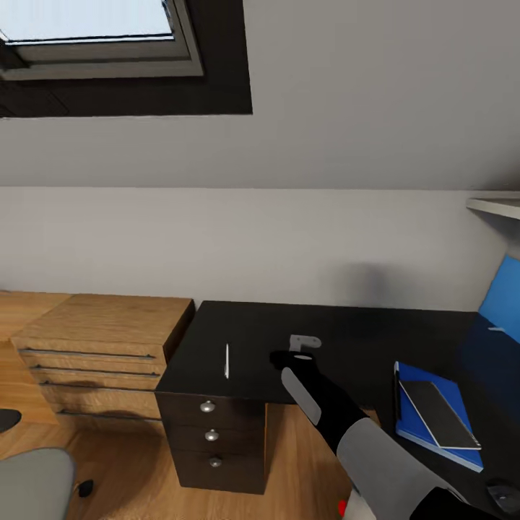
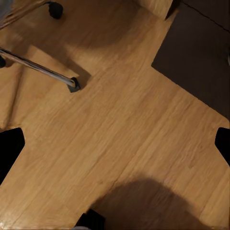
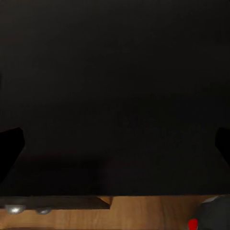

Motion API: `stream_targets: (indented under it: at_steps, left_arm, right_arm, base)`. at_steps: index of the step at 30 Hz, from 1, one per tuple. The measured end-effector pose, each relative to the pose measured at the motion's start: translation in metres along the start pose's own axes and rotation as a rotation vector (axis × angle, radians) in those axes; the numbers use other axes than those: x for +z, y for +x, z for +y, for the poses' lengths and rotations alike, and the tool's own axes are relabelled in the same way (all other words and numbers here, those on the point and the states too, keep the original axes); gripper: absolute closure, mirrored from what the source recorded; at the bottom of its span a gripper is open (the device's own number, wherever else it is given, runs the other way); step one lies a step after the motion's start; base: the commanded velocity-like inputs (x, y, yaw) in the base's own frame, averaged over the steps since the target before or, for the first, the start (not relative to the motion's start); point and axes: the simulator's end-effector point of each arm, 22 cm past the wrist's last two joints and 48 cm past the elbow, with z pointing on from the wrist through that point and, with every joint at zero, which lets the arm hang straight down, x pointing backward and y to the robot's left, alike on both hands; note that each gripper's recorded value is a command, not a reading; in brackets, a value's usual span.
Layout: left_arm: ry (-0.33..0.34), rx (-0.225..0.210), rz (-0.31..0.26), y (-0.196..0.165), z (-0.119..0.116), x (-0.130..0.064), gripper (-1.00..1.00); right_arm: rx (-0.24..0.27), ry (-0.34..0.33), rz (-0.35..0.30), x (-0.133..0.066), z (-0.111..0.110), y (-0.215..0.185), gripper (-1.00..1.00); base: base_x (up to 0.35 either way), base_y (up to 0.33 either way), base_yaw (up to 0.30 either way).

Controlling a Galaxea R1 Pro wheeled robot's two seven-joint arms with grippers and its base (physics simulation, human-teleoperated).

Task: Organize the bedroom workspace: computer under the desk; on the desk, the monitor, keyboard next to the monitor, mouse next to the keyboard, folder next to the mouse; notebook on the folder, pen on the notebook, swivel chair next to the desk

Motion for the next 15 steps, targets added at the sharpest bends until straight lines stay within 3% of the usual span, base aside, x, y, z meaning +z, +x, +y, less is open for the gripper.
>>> stream_targets:
  at_steps: [3, 6, 15]
  left_arm:
    - [-0.007, -0.01, 0.059, 0.009, 0.005, -0.003, -1.0]
    - [-0.008, -0.012, 0.085, 0.013, 0.007, -0.006, -1.0]
    - [-0.008, -0.014, 0.102, 0.017, 0.006, -0.006, -1.0]
  right_arm:
    - [-0.002, 0.001, 0.005, -0.002, 0.0, 0.0, -1.0]
    - [-0.003, 0.002, 0.007, -0.004, 0.0, -0.001, -1.0]
    - [0.0, 0.003, 0.007, -0.004, 0.0, -0.002, -1.0]
  base:
    - [0.0, 0.0, 0.199]
    - [0.0, 0.0, 0.088]
    - [0.0, 0.0, 0.01]
